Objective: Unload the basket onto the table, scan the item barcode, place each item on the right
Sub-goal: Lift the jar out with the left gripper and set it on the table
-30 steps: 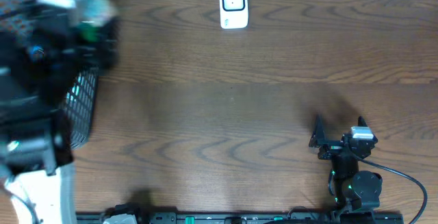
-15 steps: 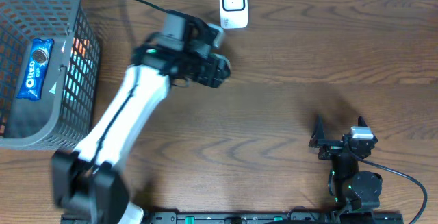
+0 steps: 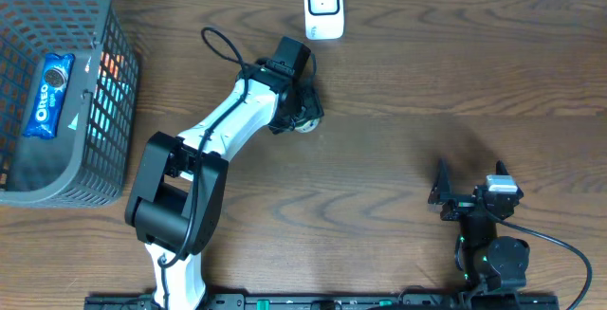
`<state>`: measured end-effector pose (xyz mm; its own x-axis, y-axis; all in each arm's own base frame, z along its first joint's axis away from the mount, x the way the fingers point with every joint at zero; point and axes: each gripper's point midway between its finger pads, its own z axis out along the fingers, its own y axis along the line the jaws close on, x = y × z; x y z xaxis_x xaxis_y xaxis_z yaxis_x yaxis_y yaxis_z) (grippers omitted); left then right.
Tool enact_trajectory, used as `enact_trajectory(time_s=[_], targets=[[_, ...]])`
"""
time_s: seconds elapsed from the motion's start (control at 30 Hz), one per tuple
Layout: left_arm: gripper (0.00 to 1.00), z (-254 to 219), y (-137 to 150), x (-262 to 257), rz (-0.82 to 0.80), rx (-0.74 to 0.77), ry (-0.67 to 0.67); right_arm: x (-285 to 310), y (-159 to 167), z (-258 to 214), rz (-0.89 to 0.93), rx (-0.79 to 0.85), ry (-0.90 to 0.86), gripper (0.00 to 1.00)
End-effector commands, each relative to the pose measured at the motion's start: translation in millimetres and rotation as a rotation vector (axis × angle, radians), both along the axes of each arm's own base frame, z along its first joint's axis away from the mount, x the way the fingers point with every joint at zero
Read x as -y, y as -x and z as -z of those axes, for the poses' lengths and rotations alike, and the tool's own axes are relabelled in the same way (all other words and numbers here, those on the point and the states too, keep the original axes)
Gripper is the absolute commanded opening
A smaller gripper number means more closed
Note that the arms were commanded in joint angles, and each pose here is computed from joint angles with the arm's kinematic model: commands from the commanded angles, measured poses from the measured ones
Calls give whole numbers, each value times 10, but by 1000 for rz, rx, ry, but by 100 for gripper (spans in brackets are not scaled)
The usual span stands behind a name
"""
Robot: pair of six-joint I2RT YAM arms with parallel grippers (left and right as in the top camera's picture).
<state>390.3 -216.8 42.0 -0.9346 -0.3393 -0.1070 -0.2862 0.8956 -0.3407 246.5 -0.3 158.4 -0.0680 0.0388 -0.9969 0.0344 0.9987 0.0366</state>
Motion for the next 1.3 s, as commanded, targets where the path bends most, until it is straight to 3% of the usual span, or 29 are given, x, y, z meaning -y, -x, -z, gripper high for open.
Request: enact_trajectory(time_s=[0.0,0.1,0.13,0.27,0.3,0.43,0.6,0.67,0.73,0.83,0.97,1.03,1.13,1.27], targets=[[67,5,15,-87,-183,-27,-41,8,2,5,2,-1,8,99],[67,46,120,-149,-270,-64,-91,8,2,5,2,-1,8,99],[72,54,153,-144,-308,-71,-104,8,2,5,2,-1,8,99],[73,47,167,-67,-332,-67,-94,8,2,5,2,-1,8,99],[98,46,169,-62,-330,-66,-94,8,2,5,2,-1,8,99],[98,-3,128,-81,-283,-28,-115,8,2,5,2,-1,8,99],[97,-466,-14,-179,-85,121,-209,8,2,5,2,-1,8,99],[98,-891,-77,-353,-34,219,-303,8,2,5,2,-1,8,99],[98,-1641,-158,-578,53,393,-416,8,2,5,2,-1,8,99],[98,-2507,-168,-709,184,608,-470,8,2,5,2,-1,8,99],[98,-3646,143,-1091,350,909,-613,8,2,5,2,-1,8,99],[98,-3889,291,-1341,385,962,-702,8,2,5,2,-1,8,99],[98,-4094,407,-1887,209,963,-753,8,2,5,2,-1,8,99],[98,-4034,534,-2943,-354,849,-659,8,2,5,2,-1,8,99]])
